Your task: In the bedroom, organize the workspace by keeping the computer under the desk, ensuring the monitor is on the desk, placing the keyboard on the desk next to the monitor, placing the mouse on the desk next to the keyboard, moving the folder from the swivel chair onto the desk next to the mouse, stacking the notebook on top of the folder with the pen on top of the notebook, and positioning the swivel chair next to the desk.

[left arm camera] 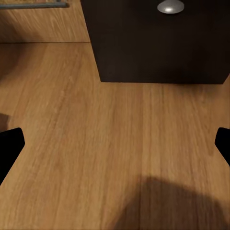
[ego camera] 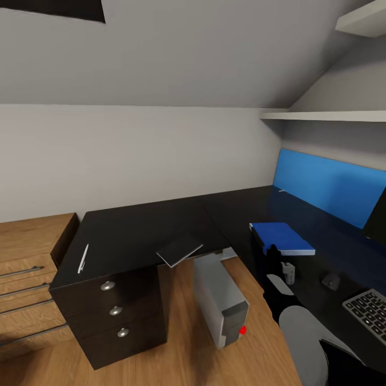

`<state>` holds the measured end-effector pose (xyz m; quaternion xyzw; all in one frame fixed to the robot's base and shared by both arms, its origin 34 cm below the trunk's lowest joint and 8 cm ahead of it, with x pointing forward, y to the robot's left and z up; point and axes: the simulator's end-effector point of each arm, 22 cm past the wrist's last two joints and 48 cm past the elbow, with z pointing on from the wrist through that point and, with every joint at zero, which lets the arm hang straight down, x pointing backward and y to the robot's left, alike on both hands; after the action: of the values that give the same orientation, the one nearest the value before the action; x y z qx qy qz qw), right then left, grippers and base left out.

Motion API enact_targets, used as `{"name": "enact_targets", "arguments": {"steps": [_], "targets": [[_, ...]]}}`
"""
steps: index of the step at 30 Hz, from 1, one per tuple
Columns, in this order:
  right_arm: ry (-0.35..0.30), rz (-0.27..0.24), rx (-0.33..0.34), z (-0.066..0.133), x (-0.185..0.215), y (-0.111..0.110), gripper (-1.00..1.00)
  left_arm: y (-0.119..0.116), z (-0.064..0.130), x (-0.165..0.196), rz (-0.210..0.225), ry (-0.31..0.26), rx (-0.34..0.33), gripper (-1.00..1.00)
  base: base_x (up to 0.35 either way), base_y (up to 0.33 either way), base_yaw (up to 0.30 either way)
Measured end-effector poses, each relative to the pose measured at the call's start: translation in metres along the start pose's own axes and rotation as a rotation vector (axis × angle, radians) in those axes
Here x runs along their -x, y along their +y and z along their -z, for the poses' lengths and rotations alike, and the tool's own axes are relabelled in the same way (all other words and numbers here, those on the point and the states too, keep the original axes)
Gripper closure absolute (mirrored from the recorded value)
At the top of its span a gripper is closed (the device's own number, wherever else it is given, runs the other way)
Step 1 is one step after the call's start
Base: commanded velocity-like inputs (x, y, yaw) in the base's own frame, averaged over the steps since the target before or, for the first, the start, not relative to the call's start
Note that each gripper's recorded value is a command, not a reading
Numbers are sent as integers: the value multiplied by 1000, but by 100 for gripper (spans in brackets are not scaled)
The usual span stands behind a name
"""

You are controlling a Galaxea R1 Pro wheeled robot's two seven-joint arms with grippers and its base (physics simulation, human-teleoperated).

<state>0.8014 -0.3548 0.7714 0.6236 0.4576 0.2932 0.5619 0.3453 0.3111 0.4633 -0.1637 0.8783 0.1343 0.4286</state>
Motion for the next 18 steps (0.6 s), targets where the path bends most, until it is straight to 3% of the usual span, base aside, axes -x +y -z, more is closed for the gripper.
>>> {"name": "enact_targets", "arguments": {"steps": [18], "targets": [[5, 10, 13, 0, 0, -1, 100, 0, 0, 0, 0, -1, 0, -100, 38, -31, 0]]}}
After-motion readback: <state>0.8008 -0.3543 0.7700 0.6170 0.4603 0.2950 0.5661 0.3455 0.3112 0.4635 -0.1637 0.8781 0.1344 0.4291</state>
